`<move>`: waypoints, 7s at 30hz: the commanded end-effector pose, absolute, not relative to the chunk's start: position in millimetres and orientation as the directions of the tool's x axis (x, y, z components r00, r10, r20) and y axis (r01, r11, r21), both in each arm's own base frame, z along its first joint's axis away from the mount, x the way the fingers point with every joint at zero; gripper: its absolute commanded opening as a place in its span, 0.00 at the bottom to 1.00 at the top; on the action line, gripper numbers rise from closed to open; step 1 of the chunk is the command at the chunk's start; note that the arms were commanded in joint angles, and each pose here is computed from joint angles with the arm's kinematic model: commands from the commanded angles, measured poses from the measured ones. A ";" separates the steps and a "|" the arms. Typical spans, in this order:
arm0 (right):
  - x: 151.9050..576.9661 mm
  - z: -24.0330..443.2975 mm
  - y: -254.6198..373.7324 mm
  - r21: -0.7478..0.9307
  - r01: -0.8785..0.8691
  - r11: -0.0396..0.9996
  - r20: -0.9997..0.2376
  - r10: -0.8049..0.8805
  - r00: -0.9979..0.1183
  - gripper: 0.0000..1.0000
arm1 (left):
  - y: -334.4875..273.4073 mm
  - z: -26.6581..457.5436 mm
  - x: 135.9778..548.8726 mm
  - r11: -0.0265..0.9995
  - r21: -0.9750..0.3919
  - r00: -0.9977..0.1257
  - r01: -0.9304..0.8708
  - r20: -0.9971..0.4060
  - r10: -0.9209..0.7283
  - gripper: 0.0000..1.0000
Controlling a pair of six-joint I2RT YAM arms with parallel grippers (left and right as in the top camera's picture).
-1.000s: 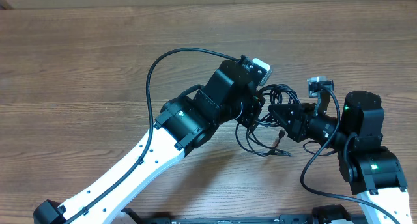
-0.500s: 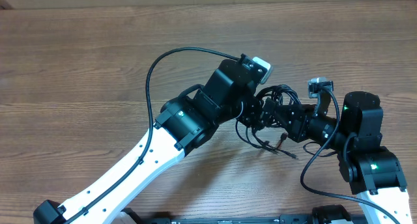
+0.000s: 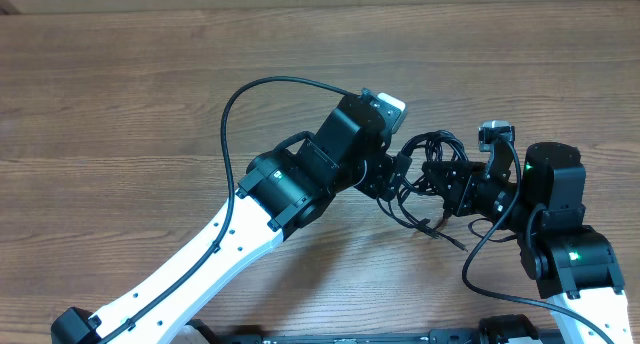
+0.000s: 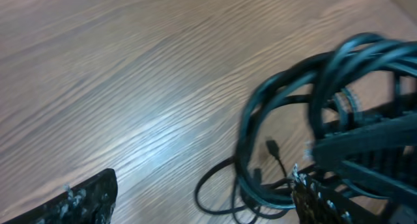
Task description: Untangle cables
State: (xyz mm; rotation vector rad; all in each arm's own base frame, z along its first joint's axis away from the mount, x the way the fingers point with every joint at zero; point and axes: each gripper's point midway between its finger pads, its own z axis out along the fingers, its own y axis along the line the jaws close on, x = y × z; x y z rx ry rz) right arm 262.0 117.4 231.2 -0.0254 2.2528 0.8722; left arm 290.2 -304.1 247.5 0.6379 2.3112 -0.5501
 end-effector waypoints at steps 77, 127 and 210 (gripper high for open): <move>264.8 305.1 148.8 0.805 -0.323 0.498 -0.542 0.393 -0.743 0.04 | -310.7 259.2 282.9 0.499 -0.753 -0.831 -0.429 0.112 -0.545 0.20; 262.8 305.0 155.2 0.811 -0.351 0.468 -0.537 0.358 -0.764 0.36 | -304.8 260.6 299.3 0.556 -0.756 -0.796 -0.345 -0.078 -0.600 0.04; 246.7 268.0 150.7 0.494 -0.612 0.618 -0.788 0.020 -0.615 0.08 | -278.3 252.5 308.7 0.913 -0.108 -0.657 0.394 -0.728 0.197 0.04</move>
